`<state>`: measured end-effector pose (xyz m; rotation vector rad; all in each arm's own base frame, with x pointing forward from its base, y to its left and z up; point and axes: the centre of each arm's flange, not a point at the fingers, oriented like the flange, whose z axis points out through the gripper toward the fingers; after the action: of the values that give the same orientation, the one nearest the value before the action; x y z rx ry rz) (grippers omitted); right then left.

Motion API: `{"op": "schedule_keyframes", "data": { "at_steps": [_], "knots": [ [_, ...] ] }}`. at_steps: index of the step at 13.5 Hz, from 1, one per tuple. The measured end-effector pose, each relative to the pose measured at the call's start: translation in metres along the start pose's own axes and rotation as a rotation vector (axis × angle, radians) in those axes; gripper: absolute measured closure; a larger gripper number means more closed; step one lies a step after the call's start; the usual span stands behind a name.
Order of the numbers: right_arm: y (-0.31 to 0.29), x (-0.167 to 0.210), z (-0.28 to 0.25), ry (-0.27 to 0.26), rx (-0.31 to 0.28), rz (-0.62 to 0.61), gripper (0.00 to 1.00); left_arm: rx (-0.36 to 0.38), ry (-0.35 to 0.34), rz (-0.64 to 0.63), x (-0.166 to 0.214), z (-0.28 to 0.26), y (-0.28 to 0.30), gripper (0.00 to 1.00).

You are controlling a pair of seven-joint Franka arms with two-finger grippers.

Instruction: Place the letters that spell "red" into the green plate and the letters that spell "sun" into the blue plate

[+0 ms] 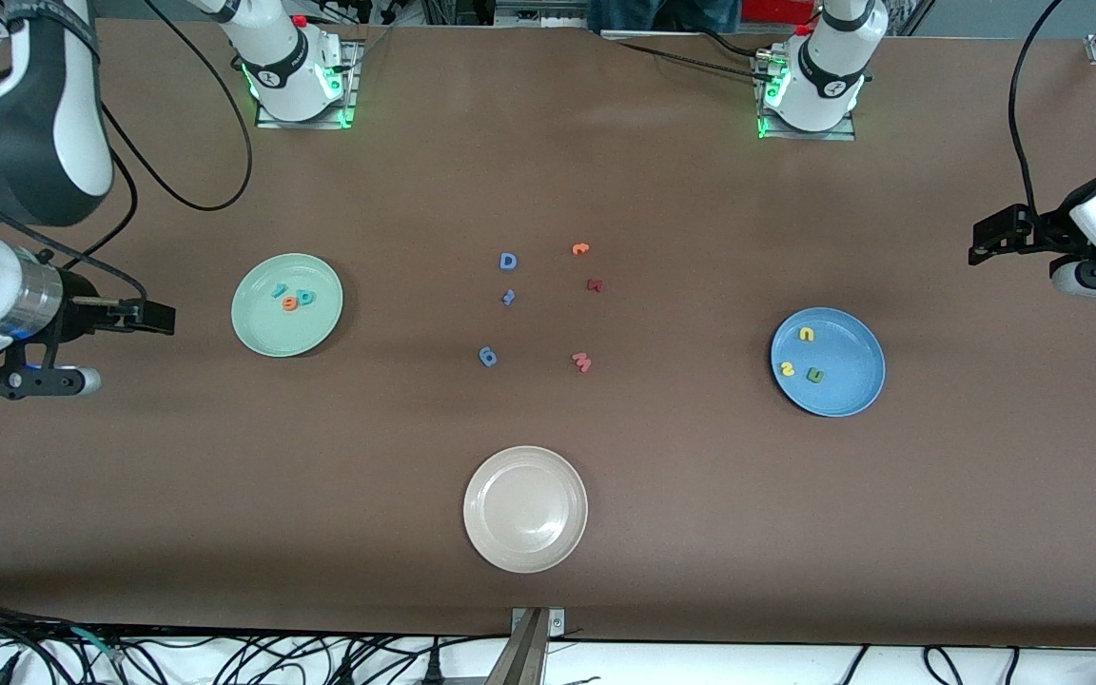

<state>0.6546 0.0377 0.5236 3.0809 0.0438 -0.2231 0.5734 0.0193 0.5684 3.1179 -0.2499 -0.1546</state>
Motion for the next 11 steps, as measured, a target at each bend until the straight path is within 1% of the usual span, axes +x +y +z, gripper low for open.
{"op": "schedule_keyframes", "data": {
  "at_steps": [2,5,11],
  "knots": [
    [0.016,-0.008,-0.012,0.012,0.03,0.029,0.0,0.0,0.0,0.0,0.0,0.0,0.0,0.0],
    [0.021,-0.017,-0.007,0.032,0.039,0.042,0.0,0.0,0.0,0.0,0.0,0.0,0.0,0.0],
    [0.013,-0.026,-0.005,0.021,0.04,0.045,0.0,0.0,0.0,0.0,0.0,0.0,0.0,0.0]
  ]
}}
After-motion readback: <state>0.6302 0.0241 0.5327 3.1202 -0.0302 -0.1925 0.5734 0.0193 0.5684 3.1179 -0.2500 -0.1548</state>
